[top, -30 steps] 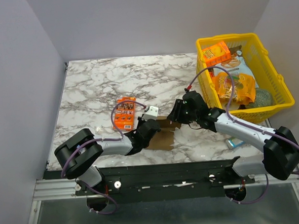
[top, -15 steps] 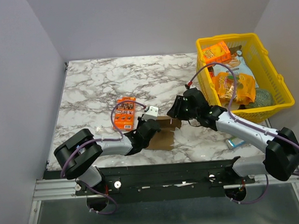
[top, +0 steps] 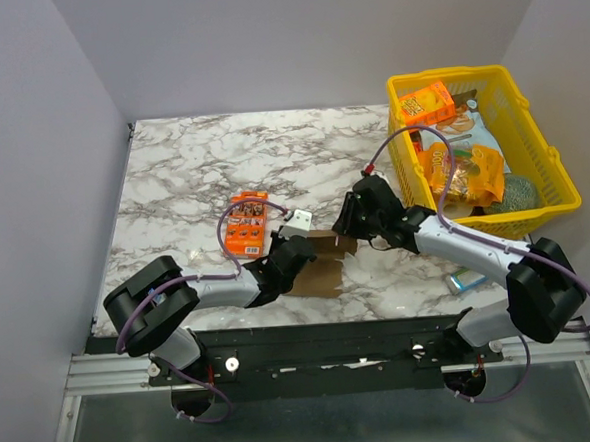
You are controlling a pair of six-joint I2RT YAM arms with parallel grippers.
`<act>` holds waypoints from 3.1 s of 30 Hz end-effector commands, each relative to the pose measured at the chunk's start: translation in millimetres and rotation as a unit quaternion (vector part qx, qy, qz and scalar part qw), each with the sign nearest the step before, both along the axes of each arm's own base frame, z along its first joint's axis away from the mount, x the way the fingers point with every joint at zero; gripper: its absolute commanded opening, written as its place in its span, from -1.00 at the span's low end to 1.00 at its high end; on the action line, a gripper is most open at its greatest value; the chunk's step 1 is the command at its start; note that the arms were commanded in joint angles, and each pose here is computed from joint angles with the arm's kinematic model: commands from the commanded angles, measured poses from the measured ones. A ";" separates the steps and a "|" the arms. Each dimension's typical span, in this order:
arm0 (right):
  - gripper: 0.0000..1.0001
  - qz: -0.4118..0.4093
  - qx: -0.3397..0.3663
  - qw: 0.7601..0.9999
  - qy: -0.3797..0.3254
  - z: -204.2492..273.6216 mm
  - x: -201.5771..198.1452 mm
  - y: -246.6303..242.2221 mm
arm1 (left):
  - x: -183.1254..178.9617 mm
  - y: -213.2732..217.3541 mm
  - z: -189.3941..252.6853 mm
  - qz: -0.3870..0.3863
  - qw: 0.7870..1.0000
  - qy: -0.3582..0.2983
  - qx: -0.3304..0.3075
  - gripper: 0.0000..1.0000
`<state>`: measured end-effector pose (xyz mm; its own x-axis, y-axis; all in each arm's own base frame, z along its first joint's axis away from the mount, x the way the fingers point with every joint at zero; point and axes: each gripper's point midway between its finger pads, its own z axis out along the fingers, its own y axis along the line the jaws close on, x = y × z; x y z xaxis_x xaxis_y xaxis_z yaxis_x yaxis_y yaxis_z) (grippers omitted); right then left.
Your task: Fold the paper box
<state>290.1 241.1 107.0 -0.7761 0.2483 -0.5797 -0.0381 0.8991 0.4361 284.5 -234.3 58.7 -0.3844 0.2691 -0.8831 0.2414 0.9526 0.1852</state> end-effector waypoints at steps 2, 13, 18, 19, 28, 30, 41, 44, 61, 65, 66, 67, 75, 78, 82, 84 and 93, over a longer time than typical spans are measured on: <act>-0.05 0.011 -0.011 1.000 0.018 -7.7 -2.1 5.0 | -13.6 16.4 -18.3 -0.011 0.998 0.026 0.055 -1.00; -0.06 0.014 0.027 0.999 0.039 -16.7 -6.3 18.5 | -14.1 15.3 -16.8 -0.013 0.998 0.023 0.058 -1.00; -0.06 0.016 0.071 0.996 0.059 -19.2 -8.2 34.0 | -14.6 15.1 -17.5 -0.014 0.998 0.024 0.060 -1.00; -0.07 0.014 0.074 0.995 0.064 -23.2 -10.8 33.7 | -14.9 14.6 -17.0 -0.014 0.998 0.023 0.059 -1.00; -0.13 -0.032 0.142 0.987 0.065 -16.7 -8.5 36.7 | -15.1 15.1 -16.2 -0.013 0.998 0.022 0.059 -1.00; -0.15 -0.048 0.161 0.984 0.067 -17.8 -7.3 34.5 | -15.4 15.8 -15.7 -0.012 0.998 0.021 0.058 -1.00; -0.31 -0.075 0.247 0.963 0.072 -13.0 -8.5 32.2 | -17.9 14.9 -10.5 -0.016 0.999 0.017 0.037 -1.00; -0.36 -0.075 0.276 0.955 0.081 -12.7 -7.3 38.1 | -18.8 15.2 -9.2 -0.018 0.999 0.016 0.032 -1.00; -0.89 -0.113 0.315 0.941 0.052 3.1 0.0 31.3 | -20.3 13.7 -6.4 -0.021 0.999 0.017 0.022 -1.00; -0.88 -0.111 0.312 0.943 0.038 8.3 2.3 29.4 | -20.4 13.4 -4.5 -0.018 1.000 0.017 0.016 -1.00; -0.72 -0.112 0.302 0.946 0.030 8.6 2.8 25.5 | -19.2 14.7 -3.4 -0.014 1.000 0.014 0.017 -1.00; -0.61 -0.110 0.297 0.948 0.025 9.7 2.0 24.2 | -18.2 16.7 -3.1 -0.010 1.000 0.013 0.019 -1.00; 0.17 -0.090 0.201 0.975 -0.025 -1.7 -24.7 -12.5 | -12.8 25.0 -7.6 -0.002 0.999 0.034 0.012 -1.00; 0.17 -0.070 0.160 0.984 -0.047 1.5 -39.6 -19.0 | -11.2 26.8 -8.8 -0.002 0.999 0.043 0.005 -1.00; 0.04 -0.023 0.123 0.991 -0.057 4.3 -64.5 -5.0 | -11.4 25.7 -7.5 -0.006 0.999 0.046 -0.010 -1.00; -0.01 -0.006 0.094 0.995 -0.040 -4.3 -71.0 -0.5 | -12.4 23.8 -4.8 -0.010 0.999 0.043 -0.024 -1.00; 0.07 0.008 0.065 0.998 0.007 -22.9 -59.5 28.4 | -15.9 22.5 4.1 -0.022 0.996 0.039 -0.071 -1.00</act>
<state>222.1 266.2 87.3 -0.7884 0.3338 -0.5167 -0.0506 0.8019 0.5953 271.6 -210.5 62.6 -0.4331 0.1995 -0.8790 0.2727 0.9585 0.0832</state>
